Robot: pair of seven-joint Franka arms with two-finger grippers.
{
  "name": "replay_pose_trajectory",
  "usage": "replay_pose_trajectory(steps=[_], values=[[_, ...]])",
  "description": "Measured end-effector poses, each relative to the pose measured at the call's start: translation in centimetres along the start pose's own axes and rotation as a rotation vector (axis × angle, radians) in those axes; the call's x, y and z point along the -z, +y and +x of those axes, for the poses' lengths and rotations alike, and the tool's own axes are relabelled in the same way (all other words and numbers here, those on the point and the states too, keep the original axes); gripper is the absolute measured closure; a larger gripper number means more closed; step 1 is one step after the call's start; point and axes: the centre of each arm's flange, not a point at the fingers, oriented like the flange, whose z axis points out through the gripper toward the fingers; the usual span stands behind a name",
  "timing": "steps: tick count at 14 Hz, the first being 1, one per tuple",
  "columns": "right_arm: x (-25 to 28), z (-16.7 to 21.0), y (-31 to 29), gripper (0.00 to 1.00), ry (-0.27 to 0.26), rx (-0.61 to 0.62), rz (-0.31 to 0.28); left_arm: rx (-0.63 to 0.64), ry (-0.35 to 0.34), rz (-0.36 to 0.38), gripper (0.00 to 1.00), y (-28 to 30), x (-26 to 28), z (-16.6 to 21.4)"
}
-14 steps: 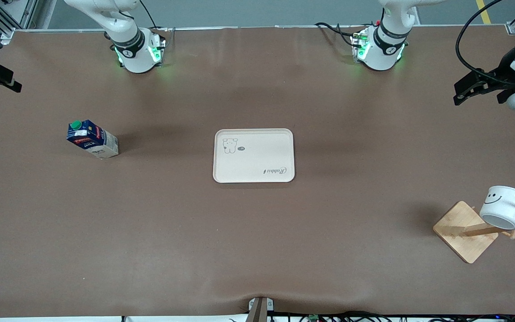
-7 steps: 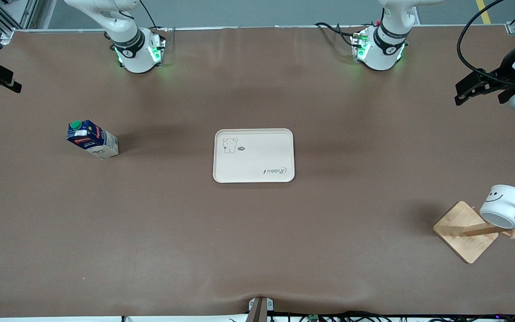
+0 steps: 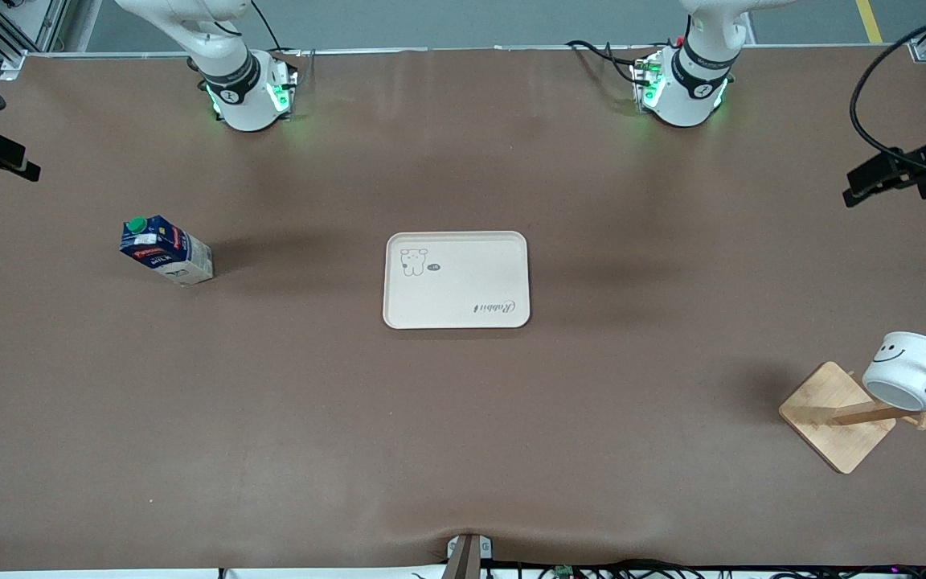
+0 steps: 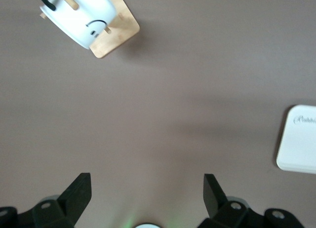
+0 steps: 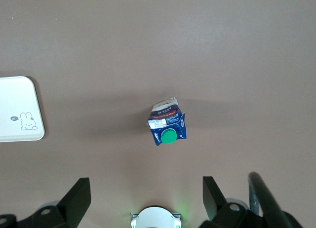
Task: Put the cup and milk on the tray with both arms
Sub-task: 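Reach the right gripper to the milk carton while the left gripper reaches the mug, then close the right gripper on the milk carton while the left gripper grasps the mug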
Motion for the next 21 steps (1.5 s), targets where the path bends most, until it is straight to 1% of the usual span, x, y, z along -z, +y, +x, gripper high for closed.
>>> replay_pose_trajectory(steps=[1,2,5,7,9,11,14,16,18,21], values=[[-0.6,0.5,0.1,0.00,-0.014,-0.001,0.000,0.017,0.013,-0.003,0.00,-0.9,-1.1,0.8],[-1.8,1.2,0.1,0.00,-0.039,-0.002,0.001,0.032,0.026,-0.006,0.00,-1.7,-2.3,1.5],[-6.3,4.2,0.7,0.00,-0.130,-0.008,0.003,0.064,0.077,-0.013,0.00,-3.6,-6.1,3.2],[-7.9,5.0,0.9,0.00,-0.167,-0.010,0.006,0.081,0.108,-0.018,0.00,-4.6,-8.1,4.0],[-9.1,5.1,0.6,0.00,-0.192,-0.005,0.007,0.095,0.123,-0.022,0.00,-5.7,-9.6,4.9],[-11.1,5.4,0.6,0.00,-0.192,-0.003,0.007,0.071,0.152,-0.042,0.00,-7.3,-11.3,5.7],[-14.1,5.4,1.0,0.00,-0.216,-0.006,0.011,-0.029,0.228,-0.120,0.00,-11.5,-14.7,6.2],[-15.9,5.5,1.2,0.00,-0.210,-0.008,0.010,-0.069,0.253,-0.171,0.00,-13.9,-16.8,6.3],[-18.0,5.3,1.9,0.00,-0.210,-0.022,0.012,-0.097,0.273,-0.216,0.00,-14.5,-18.0,6.7],[-21.7,4.1,2.9,0.00,-0.201,-0.035,0.016,-0.165,0.323,-0.251,0.00,-14.6,-18.5,7.2]])
